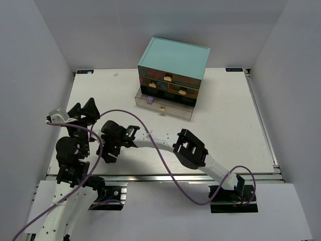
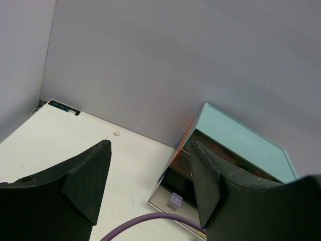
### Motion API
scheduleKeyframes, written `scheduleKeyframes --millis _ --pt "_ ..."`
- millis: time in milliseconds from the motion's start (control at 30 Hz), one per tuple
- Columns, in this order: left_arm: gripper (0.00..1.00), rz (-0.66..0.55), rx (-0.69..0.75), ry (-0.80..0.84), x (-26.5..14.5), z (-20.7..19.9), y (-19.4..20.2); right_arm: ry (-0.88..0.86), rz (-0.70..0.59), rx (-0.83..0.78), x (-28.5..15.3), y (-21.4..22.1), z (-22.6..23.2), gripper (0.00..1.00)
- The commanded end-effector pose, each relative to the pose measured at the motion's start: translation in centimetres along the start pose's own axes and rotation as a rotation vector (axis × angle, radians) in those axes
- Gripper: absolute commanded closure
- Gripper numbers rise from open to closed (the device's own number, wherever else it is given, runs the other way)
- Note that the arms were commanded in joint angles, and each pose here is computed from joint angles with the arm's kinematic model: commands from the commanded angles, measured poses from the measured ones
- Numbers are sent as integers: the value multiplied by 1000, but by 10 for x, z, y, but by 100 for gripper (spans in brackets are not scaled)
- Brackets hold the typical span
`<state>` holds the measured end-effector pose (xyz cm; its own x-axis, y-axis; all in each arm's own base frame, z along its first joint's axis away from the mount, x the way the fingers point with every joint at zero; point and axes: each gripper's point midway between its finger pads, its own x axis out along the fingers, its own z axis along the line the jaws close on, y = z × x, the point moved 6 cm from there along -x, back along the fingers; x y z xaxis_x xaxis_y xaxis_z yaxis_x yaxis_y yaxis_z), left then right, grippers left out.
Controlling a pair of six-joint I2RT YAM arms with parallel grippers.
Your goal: Sort the legos into containers by color
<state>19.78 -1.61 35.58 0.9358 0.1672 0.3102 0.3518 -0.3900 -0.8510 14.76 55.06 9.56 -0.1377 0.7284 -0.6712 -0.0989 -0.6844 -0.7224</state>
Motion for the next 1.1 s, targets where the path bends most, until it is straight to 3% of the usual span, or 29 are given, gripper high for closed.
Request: scheduleKeyframes --millis 0,233,367,500,633,1067 --pt "26 -18 9 -13 -1 3 -3 70 4 -14 14 4 -4 31" --pt "26 -28 8 -18 -2 4 -4 132 18 -30 12 10 -12 61" --pt "26 -29 16 -37 -2 7 -3 133 -3 -49 -2 7 -12 99" --pt "26 -30 15 -31 -3 6 -2 202 -45 -75 -39 -6 -22 100" --pt "26 -36 8 -21 -3 5 -3 339 -116 -77 -105 -18 -53 100" --pt "25 -2 12 5 1 1 6 886 -78 -13 -260 51 -165 100"
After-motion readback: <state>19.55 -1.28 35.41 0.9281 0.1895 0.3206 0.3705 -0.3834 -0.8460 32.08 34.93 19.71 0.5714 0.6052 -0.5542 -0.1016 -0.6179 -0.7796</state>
